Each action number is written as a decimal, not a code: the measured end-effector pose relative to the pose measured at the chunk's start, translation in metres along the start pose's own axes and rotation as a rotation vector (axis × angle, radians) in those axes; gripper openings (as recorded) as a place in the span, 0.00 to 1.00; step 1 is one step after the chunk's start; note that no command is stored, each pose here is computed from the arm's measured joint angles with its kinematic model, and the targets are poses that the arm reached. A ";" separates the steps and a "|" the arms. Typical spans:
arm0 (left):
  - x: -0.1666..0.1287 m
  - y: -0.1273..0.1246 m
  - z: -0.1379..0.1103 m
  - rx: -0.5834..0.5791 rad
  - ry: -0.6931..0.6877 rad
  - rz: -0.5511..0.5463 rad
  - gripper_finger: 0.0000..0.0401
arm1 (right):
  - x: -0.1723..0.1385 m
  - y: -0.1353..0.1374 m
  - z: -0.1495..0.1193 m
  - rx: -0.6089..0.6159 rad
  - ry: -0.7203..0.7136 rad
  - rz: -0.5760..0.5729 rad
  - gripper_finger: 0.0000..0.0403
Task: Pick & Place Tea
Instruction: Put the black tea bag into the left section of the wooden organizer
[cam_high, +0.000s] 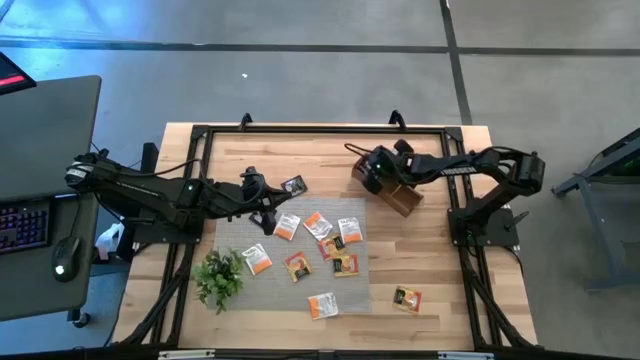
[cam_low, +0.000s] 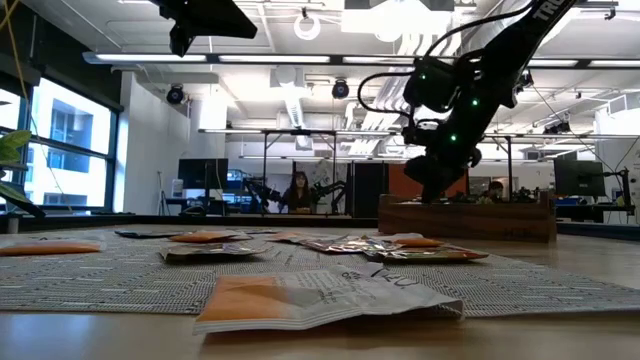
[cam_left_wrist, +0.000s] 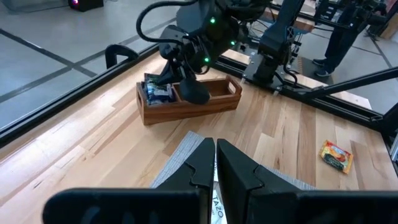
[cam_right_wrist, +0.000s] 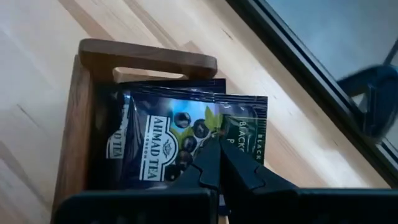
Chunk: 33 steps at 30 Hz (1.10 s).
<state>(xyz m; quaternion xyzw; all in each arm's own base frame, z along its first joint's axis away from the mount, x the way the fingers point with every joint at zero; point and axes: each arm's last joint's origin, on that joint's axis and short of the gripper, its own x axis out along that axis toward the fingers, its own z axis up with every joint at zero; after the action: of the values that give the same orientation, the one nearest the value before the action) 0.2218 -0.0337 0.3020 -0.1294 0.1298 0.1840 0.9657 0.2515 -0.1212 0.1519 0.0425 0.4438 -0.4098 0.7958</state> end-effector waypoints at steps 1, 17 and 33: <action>0.000 0.000 0.000 0.000 0.000 0.000 0.04 | -0.001 0.001 0.000 -0.004 0.002 0.002 0.00; 0.000 0.000 0.000 0.000 0.001 0.000 0.04 | -0.024 0.020 0.006 -0.042 -0.109 0.117 0.01; 0.000 0.000 0.000 0.000 0.000 0.000 0.04 | -0.018 0.020 0.006 0.008 -0.080 0.203 0.00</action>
<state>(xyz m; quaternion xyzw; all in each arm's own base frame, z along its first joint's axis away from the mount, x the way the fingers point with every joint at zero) 0.2218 -0.0337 0.3019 -0.1295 0.1298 0.1840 0.9657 0.2643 -0.0998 0.1633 0.0742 0.4035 -0.3302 0.8501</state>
